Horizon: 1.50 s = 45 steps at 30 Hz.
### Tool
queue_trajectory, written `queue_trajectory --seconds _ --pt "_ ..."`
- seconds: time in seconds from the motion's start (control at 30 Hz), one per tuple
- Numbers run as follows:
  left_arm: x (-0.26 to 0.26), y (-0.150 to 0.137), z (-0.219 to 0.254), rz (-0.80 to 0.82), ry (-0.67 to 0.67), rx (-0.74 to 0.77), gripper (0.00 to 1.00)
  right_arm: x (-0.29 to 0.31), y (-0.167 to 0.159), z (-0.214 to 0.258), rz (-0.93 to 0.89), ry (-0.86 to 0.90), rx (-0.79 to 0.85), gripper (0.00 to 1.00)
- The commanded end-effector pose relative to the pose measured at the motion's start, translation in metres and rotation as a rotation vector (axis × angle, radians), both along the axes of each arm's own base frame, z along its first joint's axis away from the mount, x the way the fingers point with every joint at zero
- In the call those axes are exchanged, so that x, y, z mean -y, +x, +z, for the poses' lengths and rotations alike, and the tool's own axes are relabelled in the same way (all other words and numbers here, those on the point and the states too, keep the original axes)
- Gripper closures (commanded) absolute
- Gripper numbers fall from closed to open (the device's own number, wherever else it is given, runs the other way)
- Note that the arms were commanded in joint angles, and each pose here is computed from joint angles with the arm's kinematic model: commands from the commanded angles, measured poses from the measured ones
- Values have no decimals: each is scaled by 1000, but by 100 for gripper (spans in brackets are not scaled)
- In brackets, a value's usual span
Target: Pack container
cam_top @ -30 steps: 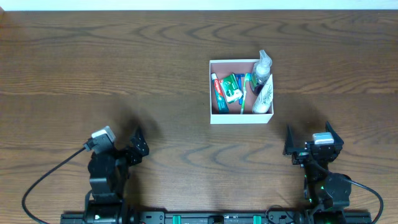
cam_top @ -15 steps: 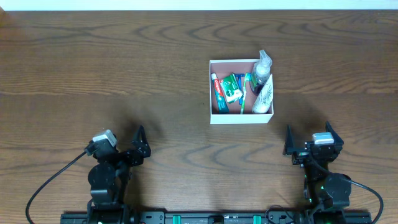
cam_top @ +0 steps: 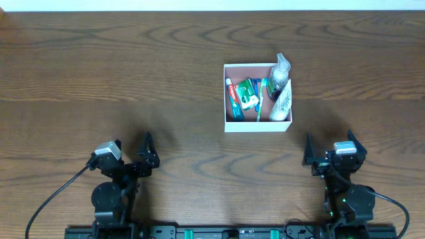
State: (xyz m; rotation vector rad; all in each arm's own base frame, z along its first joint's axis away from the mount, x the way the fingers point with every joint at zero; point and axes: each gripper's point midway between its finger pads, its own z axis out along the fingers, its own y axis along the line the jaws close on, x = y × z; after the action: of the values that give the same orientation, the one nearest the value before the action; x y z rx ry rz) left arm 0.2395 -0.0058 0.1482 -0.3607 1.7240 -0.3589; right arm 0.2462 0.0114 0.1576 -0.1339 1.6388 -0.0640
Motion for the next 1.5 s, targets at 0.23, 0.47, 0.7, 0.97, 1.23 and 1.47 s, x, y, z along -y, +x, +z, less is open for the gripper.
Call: queue_trajectory --seconds 0.23,0.47,0.7,0.97,1.23,1.47 --pt "2 0 -11 -20 40 -13 2 2 0 -1 -6 -14 1 1" --pt "2 0 -12 -25 69 -14 2 2 0 0 -6 -14 1 1" --pt "2 0 -11 -24 68 -12 2 2 0 0 -6 -14 1 1" --pt "2 0 -11 -25 68 -13 2 2 0 0 -6 -14 1 1" --pt "2 0 -11 -24 68 -14 2 2 0 0 -6 -14 1 1" --pt "2 0 -11 -25 68 -13 2 2 0 -1 -6 -14 1 1"
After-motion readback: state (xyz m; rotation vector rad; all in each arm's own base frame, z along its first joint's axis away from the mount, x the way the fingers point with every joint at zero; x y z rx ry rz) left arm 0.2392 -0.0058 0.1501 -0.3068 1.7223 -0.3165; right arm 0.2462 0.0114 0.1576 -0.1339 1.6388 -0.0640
